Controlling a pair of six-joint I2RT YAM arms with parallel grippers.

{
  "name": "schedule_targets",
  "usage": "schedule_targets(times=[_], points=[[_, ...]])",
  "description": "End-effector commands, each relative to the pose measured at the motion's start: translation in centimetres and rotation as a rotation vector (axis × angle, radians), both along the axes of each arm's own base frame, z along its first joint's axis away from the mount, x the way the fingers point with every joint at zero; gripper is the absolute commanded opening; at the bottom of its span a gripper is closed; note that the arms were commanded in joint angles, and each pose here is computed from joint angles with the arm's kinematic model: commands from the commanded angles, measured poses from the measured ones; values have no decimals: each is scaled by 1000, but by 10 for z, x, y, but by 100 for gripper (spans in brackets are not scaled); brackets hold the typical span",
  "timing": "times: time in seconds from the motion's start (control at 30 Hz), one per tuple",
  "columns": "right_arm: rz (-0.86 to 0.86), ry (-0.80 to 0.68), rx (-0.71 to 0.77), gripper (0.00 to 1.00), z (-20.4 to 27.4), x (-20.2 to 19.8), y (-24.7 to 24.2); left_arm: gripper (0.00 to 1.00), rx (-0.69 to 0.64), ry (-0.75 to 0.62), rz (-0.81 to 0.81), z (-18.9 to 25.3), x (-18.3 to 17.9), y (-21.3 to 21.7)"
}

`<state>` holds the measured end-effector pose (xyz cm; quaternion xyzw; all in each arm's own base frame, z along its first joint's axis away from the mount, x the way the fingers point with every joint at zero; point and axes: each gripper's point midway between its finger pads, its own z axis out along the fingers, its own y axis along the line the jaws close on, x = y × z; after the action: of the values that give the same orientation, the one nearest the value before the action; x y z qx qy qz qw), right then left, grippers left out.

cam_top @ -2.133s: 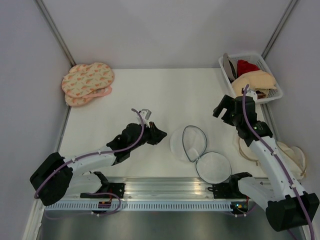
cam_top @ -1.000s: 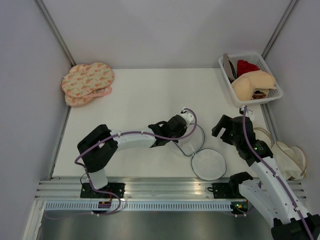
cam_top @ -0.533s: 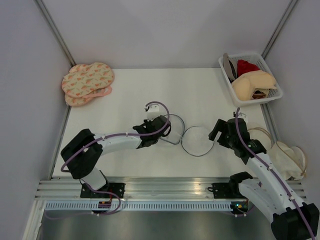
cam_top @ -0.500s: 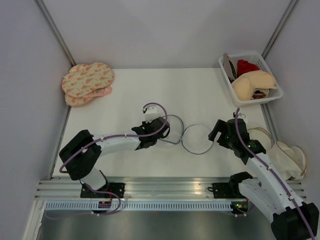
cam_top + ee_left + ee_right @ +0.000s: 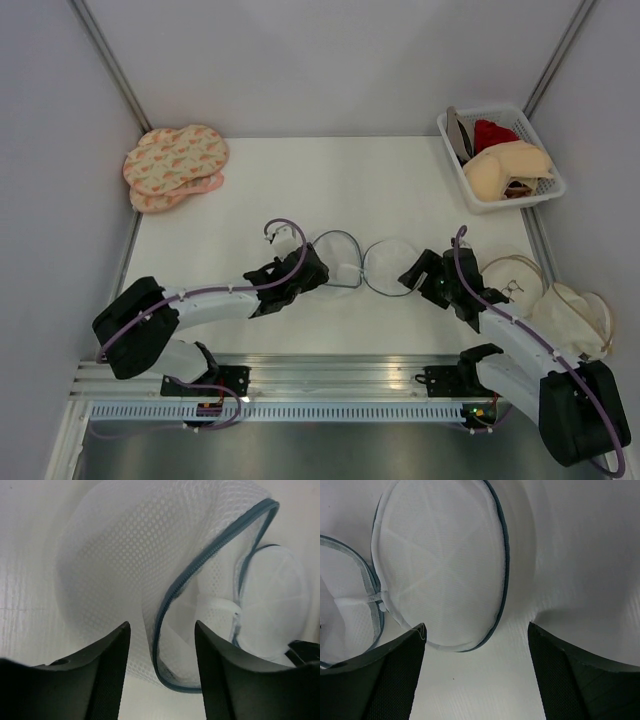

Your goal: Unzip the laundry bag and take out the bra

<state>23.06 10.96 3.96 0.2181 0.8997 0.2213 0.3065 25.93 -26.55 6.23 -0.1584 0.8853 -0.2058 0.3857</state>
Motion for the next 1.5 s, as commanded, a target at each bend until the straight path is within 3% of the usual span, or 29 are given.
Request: schedule_targets(times=[0.0,0.1,0.27,0.3,0.5,0.57,0.6,0.7,0.83,1.03,1.17,1.23,1.37,1.47], points=[[-13,-90,109,84,13,19,16,61,-153,-54,-21,29,1,-16],[-31,-107,112,73,13,25,15,79,-194,-80,-57,41,-5,-18],[-52,-110,113,61,6,29,14,96,-255,-132,-106,78,-14,-16],[-58,-108,105,52,3,30,13,100,-262,-142,-111,83,-15,-13],[-81,-75,76,25,-12,37,10,100,-247,-184,-95,103,-31,19],[-106,-70,48,13,-13,40,5,100,-243,-200,-76,106,-38,36],[-112,-73,41,1,-11,41,3,100,-233,-198,-71,101,-42,42],[-174,-111,-47,0,5,51,-15,100,-239,-218,-60,104,-50,58],[-217,-213,-181,0,63,64,-39,100,-234,-217,-69,100,-60,69],[-115,-332,-368,1,145,82,-49,100,-216,-194,-91,91,-66,72],[117,-369,-442,0,162,93,-2,100,-203,-177,-95,85,-67,70],[209,-349,-565,1,154,103,20,100,-198,-167,-100,83,-67,68],[467,-387,-834,0,125,86,112,100,-188,-156,-93,78,-66,69],[497,-383,-1067,0,101,83,144,100,-188,-152,-83,74,-68,72]])
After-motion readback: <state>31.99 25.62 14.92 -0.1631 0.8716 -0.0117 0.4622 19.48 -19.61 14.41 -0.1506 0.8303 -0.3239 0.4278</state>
